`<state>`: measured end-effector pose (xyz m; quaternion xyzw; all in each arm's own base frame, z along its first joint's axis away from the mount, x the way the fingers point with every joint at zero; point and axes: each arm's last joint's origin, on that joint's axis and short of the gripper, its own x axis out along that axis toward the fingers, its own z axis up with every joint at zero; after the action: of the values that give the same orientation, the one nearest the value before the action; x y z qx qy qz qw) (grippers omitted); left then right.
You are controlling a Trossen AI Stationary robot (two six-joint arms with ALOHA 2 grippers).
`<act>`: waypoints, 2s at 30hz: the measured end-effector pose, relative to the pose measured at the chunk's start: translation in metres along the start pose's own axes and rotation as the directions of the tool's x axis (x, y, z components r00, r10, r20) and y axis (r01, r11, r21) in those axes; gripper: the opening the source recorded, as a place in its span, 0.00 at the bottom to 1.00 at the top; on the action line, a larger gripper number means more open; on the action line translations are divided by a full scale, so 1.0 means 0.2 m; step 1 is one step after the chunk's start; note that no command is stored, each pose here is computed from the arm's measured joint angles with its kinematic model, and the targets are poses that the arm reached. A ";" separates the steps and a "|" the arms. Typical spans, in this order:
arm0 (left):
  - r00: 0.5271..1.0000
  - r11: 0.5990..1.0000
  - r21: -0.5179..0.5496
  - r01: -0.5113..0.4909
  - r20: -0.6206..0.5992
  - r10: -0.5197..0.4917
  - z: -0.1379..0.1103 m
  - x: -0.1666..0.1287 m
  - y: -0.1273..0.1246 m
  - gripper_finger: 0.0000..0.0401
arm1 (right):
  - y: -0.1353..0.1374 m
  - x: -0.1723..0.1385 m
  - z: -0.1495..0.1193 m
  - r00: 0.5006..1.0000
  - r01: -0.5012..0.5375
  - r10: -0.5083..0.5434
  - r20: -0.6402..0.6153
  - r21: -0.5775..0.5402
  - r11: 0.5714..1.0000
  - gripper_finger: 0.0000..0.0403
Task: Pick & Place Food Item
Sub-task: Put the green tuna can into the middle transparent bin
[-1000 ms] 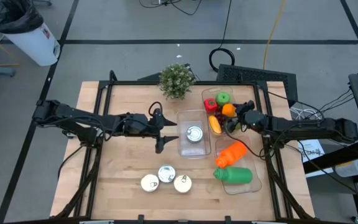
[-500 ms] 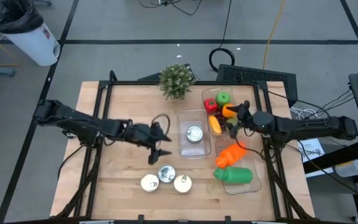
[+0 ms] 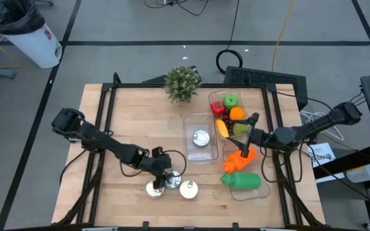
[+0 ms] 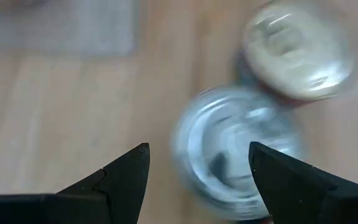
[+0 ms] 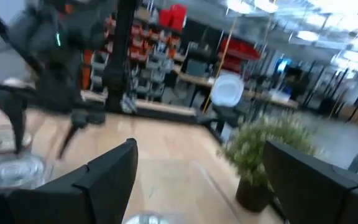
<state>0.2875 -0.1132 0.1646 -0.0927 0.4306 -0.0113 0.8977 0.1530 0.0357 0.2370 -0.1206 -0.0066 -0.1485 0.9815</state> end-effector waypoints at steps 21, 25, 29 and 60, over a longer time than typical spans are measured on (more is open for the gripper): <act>0.913 0.873 -0.269 -0.406 -0.172 0.371 -0.06 0.04 0.24 0.50 | 0.05 -0.02 0.03 0.999 0.049 -0.048 0.022 -0.040 0.998 0.81; 0.885 0.832 -0.303 -0.464 -0.195 0.422 -0.08 0.02 0.25 0.45 | 0.05 -0.02 0.03 0.999 0.049 -0.048 0.021 -0.040 0.998 0.81; 0.865 0.794 -0.344 -0.500 -0.226 0.447 -0.09 0.01 0.26 0.40 | 0.05 -0.02 0.03 0.999 0.049 -0.048 0.021 -0.036 0.998 0.81; 0.830 0.673 -0.486 -0.557 -0.358 0.427 -0.15 -0.01 0.28 0.01 | 0.05 -0.02 0.02 0.999 0.046 -0.045 0.014 -0.021 0.999 0.81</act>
<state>0.2599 -0.0618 0.1377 -0.2356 0.5163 0.3520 0.7443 0.1516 0.0475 0.2388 -0.1319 -0.0144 -0.1700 0.9765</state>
